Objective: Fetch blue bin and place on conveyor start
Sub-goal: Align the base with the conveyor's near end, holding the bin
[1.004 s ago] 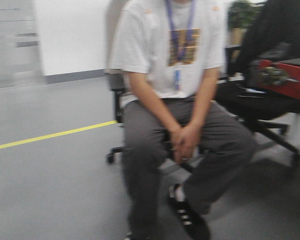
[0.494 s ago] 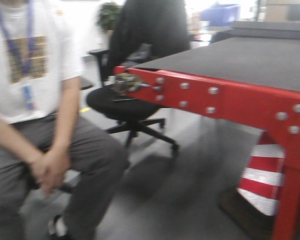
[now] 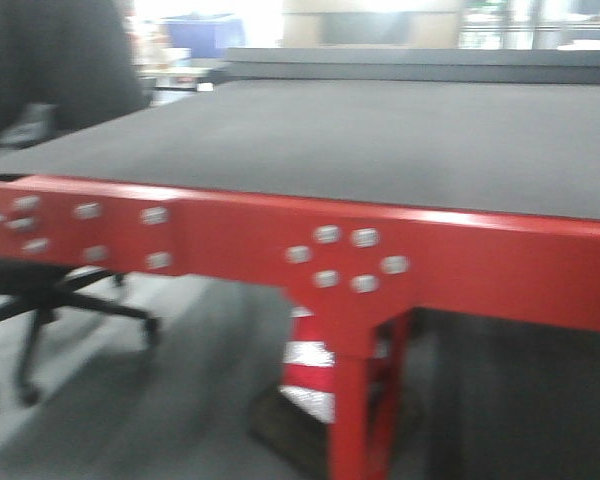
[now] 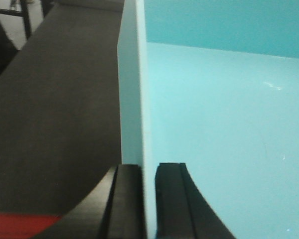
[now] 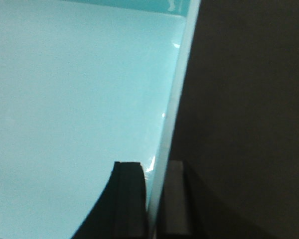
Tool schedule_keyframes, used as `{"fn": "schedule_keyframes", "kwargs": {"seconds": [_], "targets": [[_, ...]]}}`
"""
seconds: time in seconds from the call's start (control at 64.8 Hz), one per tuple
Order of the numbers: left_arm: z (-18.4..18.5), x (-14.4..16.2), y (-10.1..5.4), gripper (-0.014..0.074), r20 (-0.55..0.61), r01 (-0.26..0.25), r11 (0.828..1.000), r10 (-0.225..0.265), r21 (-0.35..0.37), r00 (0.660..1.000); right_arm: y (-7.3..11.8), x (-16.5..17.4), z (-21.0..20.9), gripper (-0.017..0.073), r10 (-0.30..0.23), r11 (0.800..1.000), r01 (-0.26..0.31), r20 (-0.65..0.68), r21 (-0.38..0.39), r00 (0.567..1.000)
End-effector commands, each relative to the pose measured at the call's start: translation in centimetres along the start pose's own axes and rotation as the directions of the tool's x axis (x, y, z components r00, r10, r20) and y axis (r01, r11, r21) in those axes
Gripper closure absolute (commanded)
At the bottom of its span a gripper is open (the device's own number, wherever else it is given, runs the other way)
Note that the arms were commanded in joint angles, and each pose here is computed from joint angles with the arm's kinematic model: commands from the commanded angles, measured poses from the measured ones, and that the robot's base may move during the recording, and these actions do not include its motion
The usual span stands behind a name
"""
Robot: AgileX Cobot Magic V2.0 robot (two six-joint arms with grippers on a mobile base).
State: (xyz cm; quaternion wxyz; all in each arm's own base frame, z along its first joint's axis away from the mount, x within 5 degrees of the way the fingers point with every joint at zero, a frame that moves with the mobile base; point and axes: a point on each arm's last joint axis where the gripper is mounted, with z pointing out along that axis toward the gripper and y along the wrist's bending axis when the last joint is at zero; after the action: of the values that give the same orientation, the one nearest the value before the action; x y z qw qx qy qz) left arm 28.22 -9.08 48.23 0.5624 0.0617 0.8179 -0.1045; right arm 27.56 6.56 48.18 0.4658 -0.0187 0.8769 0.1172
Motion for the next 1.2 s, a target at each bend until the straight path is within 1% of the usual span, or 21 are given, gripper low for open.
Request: {"fn": "schedule_keyframes", "kwargs": {"seconds": [0.0, 1.189], "targets": [[-0.88, -1.15, -0.05, 0.0704, 0.094, -0.006, 1.0, 0.006, 0.009, 0.996, -0.53, -0.51, -0.86, 0.0712, -0.047, 0.998, 0.045, 0.044, 0.042, 0.998], [-0.88, -1.16, -0.05, 0.0704, 0.095, -0.006, 1.0, 0.006, 0.009, 0.995, -0.53, -0.51, -0.86, 0.0712, -0.047, 0.998, 0.045, 0.044, 0.042, 0.998]]}}
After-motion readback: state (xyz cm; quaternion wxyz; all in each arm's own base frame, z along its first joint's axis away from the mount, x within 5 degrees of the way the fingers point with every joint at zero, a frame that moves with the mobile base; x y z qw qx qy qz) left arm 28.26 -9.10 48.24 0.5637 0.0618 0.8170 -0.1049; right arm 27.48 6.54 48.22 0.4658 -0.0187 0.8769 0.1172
